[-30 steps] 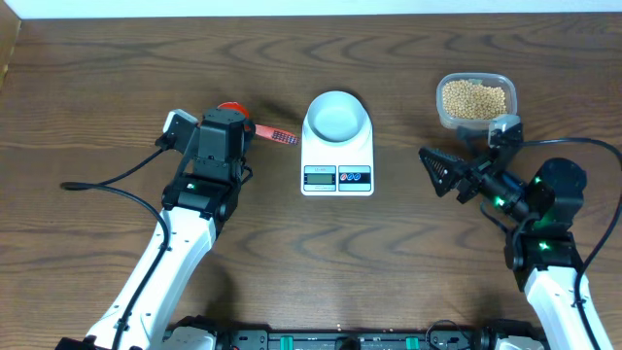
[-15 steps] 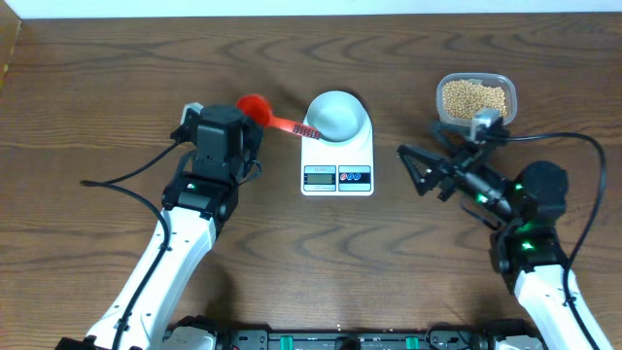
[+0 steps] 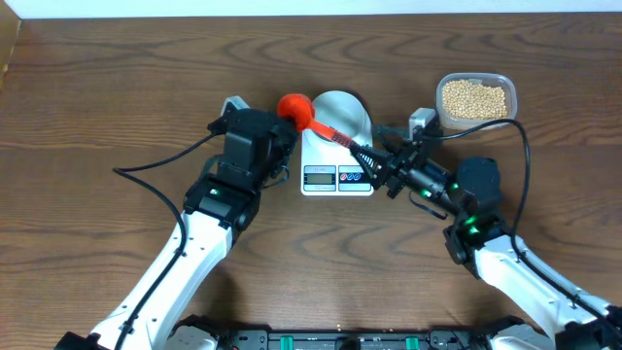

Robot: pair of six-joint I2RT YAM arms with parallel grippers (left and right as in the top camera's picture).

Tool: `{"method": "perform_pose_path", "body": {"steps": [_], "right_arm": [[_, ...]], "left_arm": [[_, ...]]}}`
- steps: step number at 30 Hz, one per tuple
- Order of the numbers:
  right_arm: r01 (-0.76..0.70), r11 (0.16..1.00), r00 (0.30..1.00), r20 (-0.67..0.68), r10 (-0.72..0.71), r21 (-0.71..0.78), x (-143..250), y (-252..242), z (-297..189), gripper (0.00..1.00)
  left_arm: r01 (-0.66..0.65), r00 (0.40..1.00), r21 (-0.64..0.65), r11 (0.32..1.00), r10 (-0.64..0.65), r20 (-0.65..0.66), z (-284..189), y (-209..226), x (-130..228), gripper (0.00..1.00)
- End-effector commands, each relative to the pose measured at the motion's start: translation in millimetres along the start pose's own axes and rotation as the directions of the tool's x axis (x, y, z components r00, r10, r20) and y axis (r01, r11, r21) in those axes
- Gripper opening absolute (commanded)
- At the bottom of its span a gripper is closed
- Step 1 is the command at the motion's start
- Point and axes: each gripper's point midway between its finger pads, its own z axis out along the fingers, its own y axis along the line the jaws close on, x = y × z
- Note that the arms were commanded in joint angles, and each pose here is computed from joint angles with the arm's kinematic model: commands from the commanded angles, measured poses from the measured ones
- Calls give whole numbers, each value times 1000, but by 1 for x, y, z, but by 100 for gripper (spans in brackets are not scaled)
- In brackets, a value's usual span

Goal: Scoop item into bowl and weigh 50g on scale

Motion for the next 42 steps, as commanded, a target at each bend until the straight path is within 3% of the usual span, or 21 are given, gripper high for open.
{"method": "perform_pose_path", "body": {"steps": [1,6,26,38,42], "right_arm": [[10,999,1000,-1,-10,-36,0,12,5,56],[13,998,1000,-5,-14,-59,2,20,8,41],[25,993,1000,-11,-26,-112,3,31,7,15],[-92,989,996,-20,90,-117,1,33,7,7],[-110,987,994,-20,108,-118,1,33,7,11]], "left_arm": [[-13,1000,43,999,13,-14,-3,-14,5,7],[-14,1000,48,999,15,-27,-3,-15,8,7],[-54,994,68,996,61,-96,-5,-23,42,7],[-58,993,65,996,64,-102,-4,-22,45,7],[-58,992,66,996,65,-104,-4,-22,46,7]]}}
